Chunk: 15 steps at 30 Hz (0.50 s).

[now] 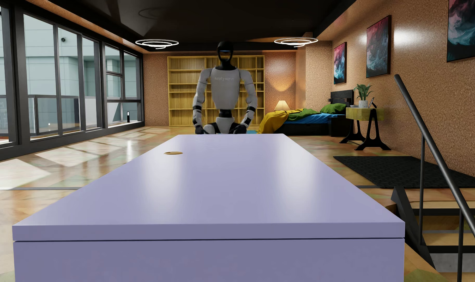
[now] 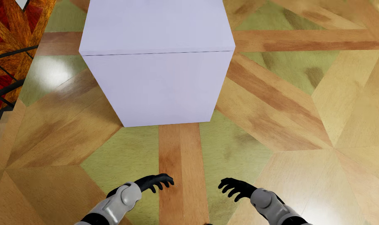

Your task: Get up from the dark blue box

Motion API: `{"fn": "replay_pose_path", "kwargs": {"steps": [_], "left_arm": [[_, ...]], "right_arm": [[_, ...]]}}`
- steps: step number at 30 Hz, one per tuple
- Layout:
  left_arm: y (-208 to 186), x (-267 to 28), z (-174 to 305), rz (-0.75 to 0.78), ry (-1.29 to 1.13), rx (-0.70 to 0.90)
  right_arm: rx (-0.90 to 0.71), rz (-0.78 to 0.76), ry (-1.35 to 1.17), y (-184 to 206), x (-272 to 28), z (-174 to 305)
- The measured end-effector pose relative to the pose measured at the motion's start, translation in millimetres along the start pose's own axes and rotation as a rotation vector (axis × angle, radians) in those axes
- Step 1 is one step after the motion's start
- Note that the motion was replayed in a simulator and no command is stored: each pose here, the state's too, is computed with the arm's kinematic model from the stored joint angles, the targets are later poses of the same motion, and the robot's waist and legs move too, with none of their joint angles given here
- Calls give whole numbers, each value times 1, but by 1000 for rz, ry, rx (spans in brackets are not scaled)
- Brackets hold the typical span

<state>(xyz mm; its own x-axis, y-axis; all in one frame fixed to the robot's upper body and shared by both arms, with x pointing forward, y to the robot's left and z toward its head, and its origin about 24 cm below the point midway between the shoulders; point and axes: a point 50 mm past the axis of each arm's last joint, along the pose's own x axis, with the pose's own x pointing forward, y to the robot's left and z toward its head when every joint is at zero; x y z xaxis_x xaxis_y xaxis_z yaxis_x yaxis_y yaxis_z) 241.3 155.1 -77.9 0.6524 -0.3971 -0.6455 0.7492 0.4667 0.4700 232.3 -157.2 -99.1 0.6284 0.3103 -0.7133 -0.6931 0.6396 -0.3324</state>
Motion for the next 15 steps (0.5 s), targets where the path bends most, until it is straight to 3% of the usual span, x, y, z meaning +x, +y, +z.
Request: {"fn": "replay_pose_path", "kwargs": {"steps": [4, 7, 11, 15], "left_arm": [[-24, -34, -69, 132, 229, -247], [-61, -59, -115, 119, 491, -396], [-90, -83, -137, -31, 617, -369], [-88, -87, -137, -37, 567, -382]], "right_arm": [[194, -55, 176, 26, -24, -66], [263, 0, 350, 50, -40, -102], [326, 26, 434, 70, -52, -120], [317, 50, 369, 72, -47, -111]]}}
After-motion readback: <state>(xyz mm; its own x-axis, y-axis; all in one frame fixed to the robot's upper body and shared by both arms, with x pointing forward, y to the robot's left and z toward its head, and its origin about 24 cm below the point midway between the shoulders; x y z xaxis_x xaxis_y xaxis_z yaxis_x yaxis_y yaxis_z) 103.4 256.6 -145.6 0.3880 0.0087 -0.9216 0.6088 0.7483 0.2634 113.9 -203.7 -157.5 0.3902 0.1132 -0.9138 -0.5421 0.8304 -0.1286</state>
